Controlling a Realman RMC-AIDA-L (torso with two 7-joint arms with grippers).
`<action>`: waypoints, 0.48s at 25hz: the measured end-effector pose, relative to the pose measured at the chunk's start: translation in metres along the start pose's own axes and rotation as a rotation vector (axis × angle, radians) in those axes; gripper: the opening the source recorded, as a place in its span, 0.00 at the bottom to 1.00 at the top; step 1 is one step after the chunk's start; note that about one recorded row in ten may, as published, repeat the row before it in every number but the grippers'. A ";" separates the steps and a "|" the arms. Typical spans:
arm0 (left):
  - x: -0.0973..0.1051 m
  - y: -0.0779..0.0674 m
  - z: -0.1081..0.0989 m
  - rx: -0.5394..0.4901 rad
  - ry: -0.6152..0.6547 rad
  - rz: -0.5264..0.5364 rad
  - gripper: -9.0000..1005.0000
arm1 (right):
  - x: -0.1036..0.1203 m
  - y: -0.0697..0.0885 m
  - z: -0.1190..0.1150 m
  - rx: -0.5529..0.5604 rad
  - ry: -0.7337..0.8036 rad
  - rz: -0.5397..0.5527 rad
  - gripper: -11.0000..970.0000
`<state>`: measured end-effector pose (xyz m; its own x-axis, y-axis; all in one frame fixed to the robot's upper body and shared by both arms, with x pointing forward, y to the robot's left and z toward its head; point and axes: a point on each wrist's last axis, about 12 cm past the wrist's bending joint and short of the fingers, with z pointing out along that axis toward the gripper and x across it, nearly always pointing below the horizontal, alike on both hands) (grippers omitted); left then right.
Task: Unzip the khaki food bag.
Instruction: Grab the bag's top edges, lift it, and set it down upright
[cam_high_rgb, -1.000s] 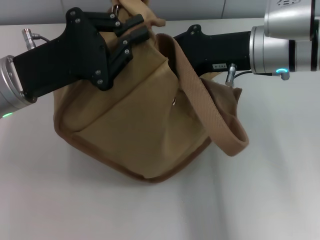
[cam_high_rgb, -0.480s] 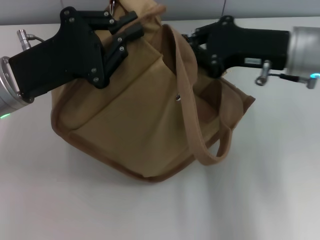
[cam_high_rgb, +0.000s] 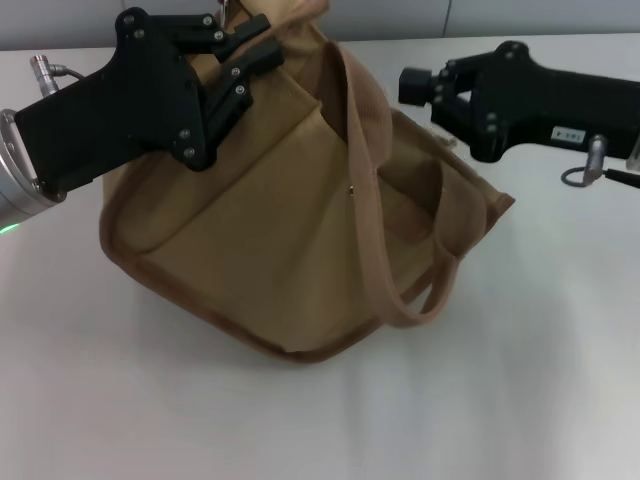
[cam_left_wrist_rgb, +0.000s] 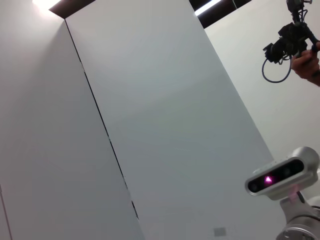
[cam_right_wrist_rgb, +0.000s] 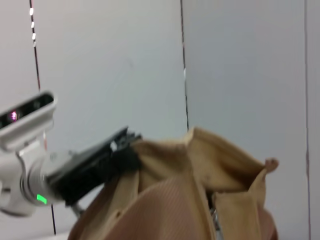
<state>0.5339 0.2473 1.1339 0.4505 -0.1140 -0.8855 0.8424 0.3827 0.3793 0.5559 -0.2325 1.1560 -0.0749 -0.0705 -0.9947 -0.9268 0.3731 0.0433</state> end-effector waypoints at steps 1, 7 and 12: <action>0.000 0.000 0.000 0.002 -0.001 0.000 0.13 | -0.001 -0.001 0.001 -0.001 -0.010 0.003 0.02; 0.000 0.000 0.001 0.011 -0.001 0.001 0.13 | -0.010 -0.007 0.016 -0.033 0.044 -0.047 0.11; 0.000 0.000 0.001 0.017 0.002 0.002 0.14 | -0.020 -0.013 0.026 -0.024 0.066 -0.083 0.28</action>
<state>0.5337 0.2467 1.1344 0.4520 -0.1115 -0.8850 0.8462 0.3676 0.3858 0.5788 -0.2116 1.1733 -0.0209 -0.1610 -0.9867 -0.9395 0.3408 -0.0357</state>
